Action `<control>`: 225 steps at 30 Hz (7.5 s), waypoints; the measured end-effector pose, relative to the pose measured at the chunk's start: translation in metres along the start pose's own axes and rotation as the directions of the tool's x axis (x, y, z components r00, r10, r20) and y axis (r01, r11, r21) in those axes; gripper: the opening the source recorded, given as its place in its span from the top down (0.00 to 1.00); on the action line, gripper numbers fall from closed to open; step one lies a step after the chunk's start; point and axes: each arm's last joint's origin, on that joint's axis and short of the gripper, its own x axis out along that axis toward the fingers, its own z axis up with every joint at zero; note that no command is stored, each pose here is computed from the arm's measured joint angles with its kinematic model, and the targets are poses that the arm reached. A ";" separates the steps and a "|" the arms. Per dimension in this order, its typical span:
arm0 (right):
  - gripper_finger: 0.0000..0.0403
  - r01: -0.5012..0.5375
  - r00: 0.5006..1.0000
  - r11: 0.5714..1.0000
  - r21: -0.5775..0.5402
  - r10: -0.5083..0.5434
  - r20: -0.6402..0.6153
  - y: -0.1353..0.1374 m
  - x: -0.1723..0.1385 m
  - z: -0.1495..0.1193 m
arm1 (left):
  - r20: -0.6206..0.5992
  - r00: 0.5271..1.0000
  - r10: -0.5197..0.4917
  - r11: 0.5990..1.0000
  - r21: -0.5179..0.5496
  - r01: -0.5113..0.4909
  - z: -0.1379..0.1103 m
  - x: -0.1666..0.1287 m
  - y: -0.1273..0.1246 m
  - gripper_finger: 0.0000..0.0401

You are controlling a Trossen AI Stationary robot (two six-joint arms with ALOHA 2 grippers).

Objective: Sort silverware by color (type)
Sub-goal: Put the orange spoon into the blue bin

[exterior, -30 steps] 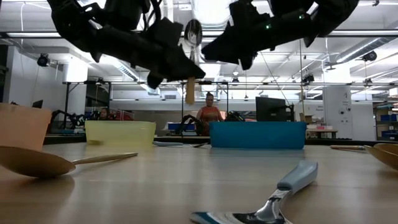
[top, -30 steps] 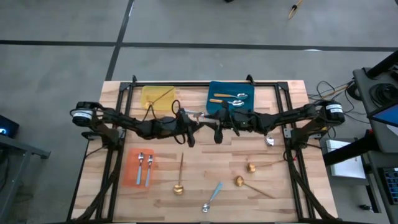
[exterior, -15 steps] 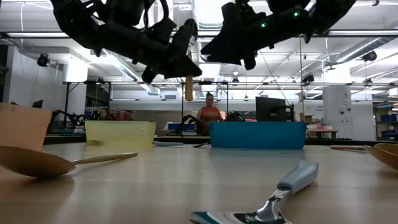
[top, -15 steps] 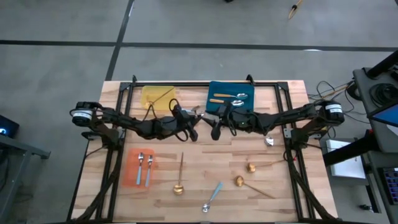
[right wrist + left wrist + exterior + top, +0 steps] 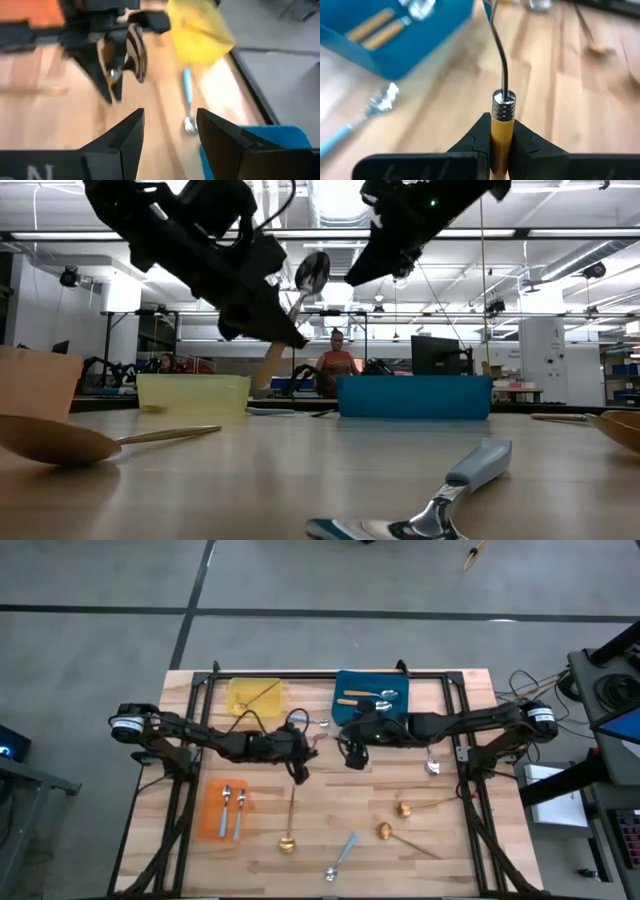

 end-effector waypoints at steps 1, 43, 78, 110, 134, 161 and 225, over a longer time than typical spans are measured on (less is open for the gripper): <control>0.57 -0.029 0.999 0.999 -0.022 0.028 -0.029 0.000 -0.002 0.003 | -0.033 0.999 -0.012 1.000 0.005 0.013 -0.003 0.000 0.000 0.97; 0.59 -0.212 0.977 0.971 -0.113 0.214 -0.001 0.005 0.011 0.041 | 0.045 0.997 -0.060 0.988 0.145 0.053 0.024 -0.001 -0.016 0.97; 0.98 -0.083 0.995 0.996 0.029 0.084 -0.049 -0.002 0.010 0.038 | 0.068 0.998 -0.004 0.988 0.152 -0.006 0.026 -0.008 -0.014 0.70; 0.98 0.311 0.928 0.827 0.469 -0.371 0.039 -0.124 -0.052 -0.036 | 0.217 0.967 0.130 0.986 0.078 -0.150 0.048 -0.073 -0.017 0.54; 0.98 0.286 0.879 0.769 0.572 -0.448 0.162 -0.111 -0.042 -0.096 | 0.265 0.957 0.116 0.992 0.018 -0.125 0.045 -0.047 -0.025 0.54; 0.98 0.312 0.863 0.795 0.520 -0.466 0.196 -0.123 -0.043 -0.102 | 0.305 0.941 0.145 0.989 -0.032 -0.143 0.049 -0.048 -0.024 0.54; 0.98 0.357 0.903 0.672 0.649 -0.425 -0.057 -0.131 -0.016 -0.123 | 0.339 0.916 0.214 0.977 -0.061 -0.206 0.057 -0.050 -0.021 0.54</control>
